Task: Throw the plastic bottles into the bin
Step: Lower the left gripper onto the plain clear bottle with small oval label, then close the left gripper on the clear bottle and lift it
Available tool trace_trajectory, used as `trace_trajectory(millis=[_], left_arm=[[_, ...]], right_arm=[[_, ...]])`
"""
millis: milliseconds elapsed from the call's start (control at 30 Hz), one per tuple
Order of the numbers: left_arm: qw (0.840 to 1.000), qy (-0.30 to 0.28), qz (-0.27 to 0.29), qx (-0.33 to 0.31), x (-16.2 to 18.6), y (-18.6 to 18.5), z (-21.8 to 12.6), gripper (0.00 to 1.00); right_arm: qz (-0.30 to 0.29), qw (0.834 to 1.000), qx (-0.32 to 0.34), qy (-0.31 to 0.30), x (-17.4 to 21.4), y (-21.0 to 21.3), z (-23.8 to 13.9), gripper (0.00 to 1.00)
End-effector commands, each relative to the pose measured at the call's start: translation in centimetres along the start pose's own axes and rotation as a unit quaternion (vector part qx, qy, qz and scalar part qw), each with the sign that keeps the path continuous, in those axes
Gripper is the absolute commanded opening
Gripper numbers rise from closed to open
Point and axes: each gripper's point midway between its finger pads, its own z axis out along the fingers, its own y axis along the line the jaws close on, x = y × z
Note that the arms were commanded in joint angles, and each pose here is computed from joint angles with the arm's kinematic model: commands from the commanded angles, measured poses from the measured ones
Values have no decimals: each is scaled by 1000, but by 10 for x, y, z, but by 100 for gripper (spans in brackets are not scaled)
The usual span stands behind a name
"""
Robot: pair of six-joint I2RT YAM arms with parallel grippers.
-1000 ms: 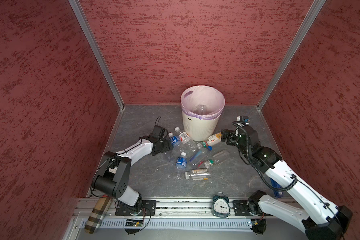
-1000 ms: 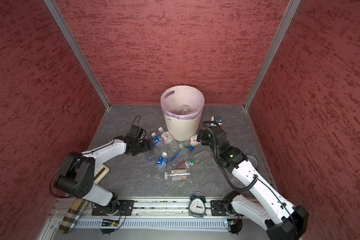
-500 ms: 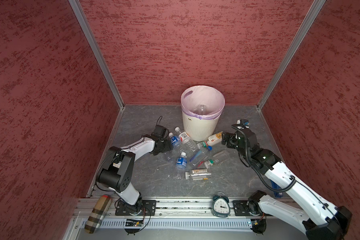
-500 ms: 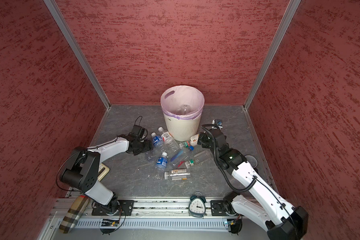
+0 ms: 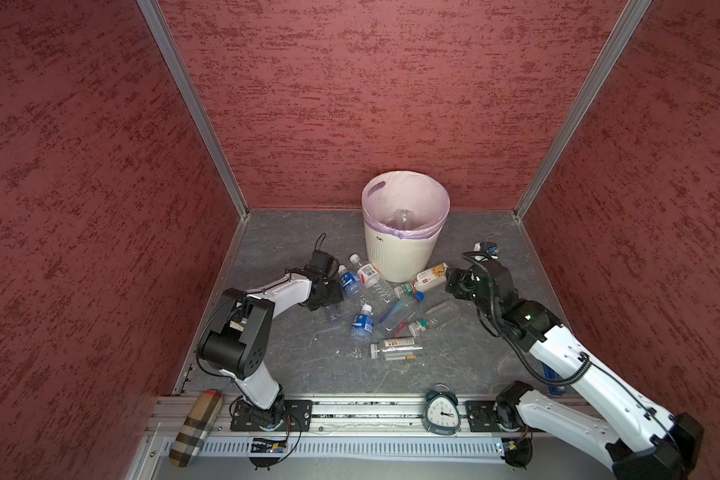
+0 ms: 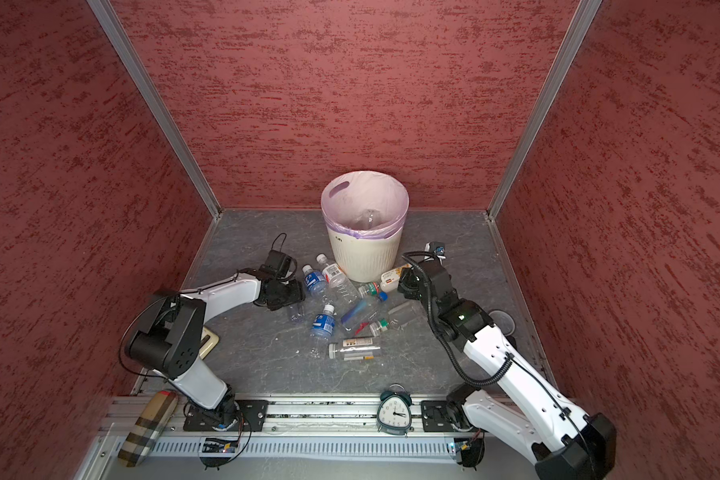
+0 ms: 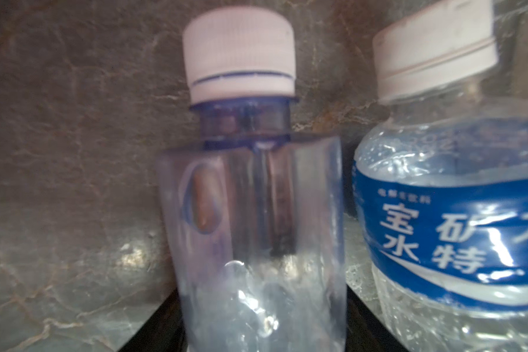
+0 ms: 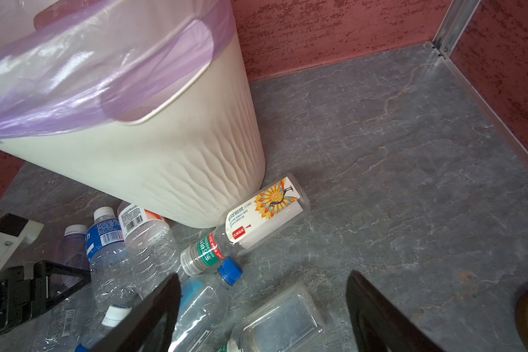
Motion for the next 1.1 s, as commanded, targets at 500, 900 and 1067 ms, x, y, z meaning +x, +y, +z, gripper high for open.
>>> trace_trajectory(millis=[500,900,1067], left_arm=[[998,-47,14,41,-10,-8,-19,53],[978,-162,32,127,-14,-17,-75,51],[965,-207,46,152,-13,-18,-102,51]], right_arm=[[14,1000,-2,9,8,-2,0,72],[23,999,-10,28,29,0,17,73],[35,998,-19,43,42,4,26,73]])
